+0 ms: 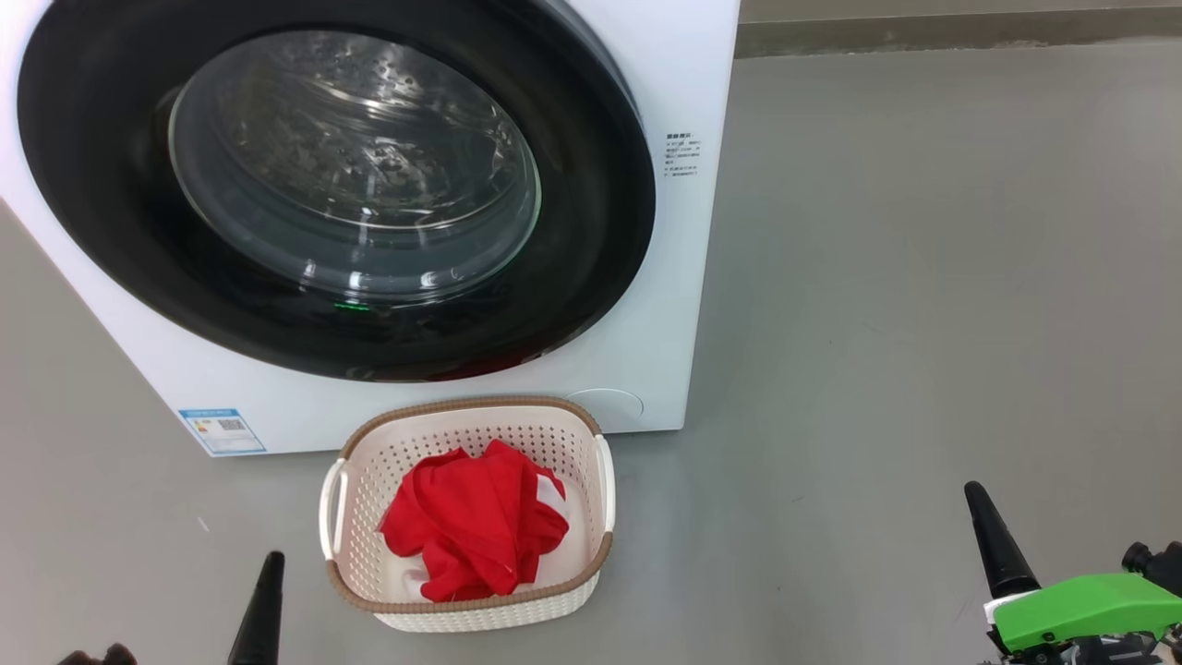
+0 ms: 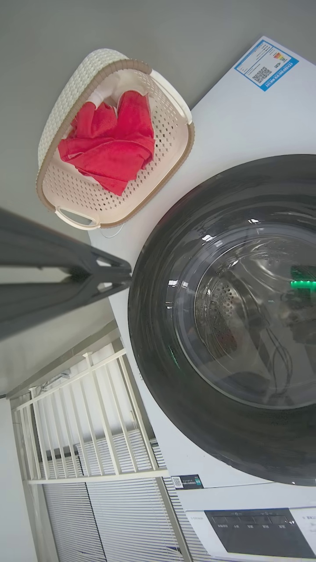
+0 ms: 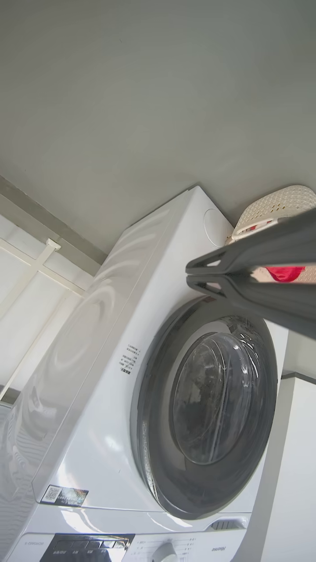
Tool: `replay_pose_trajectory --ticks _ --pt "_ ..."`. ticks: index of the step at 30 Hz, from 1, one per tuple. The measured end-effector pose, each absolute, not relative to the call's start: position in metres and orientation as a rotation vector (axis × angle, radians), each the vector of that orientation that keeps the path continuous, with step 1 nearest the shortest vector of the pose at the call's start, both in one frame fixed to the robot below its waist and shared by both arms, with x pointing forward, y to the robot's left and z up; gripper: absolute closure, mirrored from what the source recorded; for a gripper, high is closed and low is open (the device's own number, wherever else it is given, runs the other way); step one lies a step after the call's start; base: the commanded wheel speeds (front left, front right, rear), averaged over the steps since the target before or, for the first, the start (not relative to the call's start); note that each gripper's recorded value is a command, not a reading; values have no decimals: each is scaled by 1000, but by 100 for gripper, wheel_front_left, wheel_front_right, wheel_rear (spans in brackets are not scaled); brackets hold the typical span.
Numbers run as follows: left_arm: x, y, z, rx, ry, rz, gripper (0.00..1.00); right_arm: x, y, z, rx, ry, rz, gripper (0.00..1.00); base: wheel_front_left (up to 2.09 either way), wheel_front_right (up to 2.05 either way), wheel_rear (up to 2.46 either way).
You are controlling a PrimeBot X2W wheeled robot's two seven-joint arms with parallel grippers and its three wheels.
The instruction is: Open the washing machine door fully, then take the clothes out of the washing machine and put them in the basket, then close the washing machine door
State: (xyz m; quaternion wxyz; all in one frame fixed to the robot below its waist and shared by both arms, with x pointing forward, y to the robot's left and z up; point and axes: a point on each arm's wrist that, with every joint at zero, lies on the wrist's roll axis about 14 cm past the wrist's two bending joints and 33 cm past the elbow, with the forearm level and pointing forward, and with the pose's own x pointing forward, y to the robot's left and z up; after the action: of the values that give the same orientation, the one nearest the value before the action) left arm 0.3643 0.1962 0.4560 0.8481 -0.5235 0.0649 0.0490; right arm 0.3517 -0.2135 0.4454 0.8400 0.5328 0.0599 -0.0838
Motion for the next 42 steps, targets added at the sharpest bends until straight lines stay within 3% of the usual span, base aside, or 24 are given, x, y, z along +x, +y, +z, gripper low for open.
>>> replay_pose_trajectory --ticks 42 --pt "377 188 482 -1561 86 41 100 375 -205 479 1557 50 -81 100 0 0 0"
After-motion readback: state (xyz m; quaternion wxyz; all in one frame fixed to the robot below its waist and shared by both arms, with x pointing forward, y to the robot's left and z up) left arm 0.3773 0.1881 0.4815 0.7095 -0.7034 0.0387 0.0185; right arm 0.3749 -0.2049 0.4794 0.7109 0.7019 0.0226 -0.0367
